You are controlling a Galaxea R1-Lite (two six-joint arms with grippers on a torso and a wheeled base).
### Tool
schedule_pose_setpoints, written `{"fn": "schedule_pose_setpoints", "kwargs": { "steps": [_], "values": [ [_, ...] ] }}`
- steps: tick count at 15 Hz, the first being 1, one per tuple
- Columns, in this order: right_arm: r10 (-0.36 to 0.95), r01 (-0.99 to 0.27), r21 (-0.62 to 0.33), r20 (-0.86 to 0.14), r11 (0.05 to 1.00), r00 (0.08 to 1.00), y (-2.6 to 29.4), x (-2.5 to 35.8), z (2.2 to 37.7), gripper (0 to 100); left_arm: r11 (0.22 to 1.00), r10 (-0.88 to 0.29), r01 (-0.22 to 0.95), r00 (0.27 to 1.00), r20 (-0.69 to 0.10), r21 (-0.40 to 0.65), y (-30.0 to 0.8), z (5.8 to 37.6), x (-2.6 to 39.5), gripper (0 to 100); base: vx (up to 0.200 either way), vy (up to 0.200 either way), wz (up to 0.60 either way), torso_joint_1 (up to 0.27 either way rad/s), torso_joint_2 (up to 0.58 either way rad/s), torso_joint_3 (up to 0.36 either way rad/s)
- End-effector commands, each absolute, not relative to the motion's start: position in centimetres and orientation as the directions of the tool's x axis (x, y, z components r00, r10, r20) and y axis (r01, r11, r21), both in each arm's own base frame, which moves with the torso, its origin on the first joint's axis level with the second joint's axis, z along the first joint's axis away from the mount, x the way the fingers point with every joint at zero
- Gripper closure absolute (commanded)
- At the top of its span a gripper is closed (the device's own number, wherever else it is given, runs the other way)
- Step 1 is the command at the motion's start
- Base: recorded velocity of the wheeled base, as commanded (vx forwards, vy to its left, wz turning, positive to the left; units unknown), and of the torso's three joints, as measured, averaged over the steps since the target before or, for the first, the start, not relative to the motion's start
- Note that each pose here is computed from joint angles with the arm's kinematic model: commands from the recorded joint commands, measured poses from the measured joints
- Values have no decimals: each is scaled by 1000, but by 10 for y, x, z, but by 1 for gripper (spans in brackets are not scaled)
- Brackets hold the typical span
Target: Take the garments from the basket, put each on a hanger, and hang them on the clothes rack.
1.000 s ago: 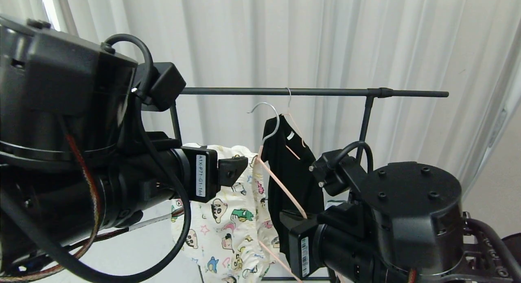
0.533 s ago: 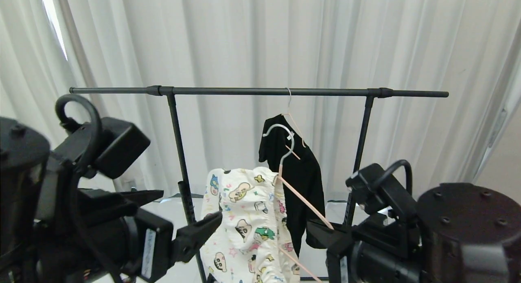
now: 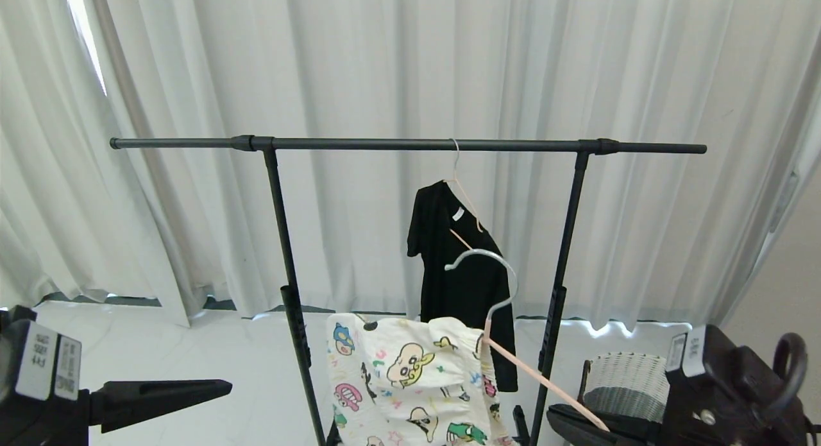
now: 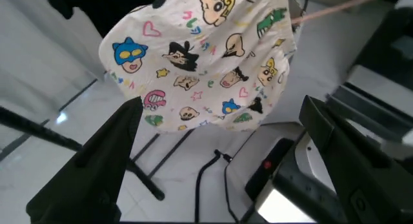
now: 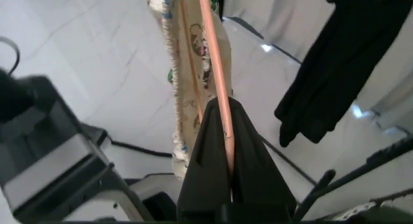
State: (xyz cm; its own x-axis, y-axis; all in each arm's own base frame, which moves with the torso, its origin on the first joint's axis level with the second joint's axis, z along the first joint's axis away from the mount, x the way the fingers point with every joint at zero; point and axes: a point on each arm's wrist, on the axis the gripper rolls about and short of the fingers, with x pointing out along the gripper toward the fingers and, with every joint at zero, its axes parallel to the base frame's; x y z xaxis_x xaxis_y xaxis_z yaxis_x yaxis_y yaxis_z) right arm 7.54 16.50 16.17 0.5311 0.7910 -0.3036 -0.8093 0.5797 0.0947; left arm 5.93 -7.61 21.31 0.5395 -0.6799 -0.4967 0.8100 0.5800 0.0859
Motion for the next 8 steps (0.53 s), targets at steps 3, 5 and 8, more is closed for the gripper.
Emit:
{"fn": "schedule_pose_setpoints", "kwargs": {
  "steps": [3, 5, 8],
  "values": [
    [845, -878, 25, -285, 479, 453, 140, 60, 157, 100, 468, -752, 881, 438, -494, 68, -75, 211, 55, 0, 0, 0, 0, 0, 0, 0],
    [880, -923, -57, -284, 381, 381, 134, 56, 154, 100, 414, -774, 907, 394, -495, 74, -77, 210, 55, 0, 0, 0, 0, 0, 0, 0],
    [897, -941, -84, -287, 327, 337, 135, 53, 153, 100, 293, -828, 955, 272, -491, 34, -89, 208, 61, 0, 0, 0, 0, 0, 0, 0]
  ]
}}
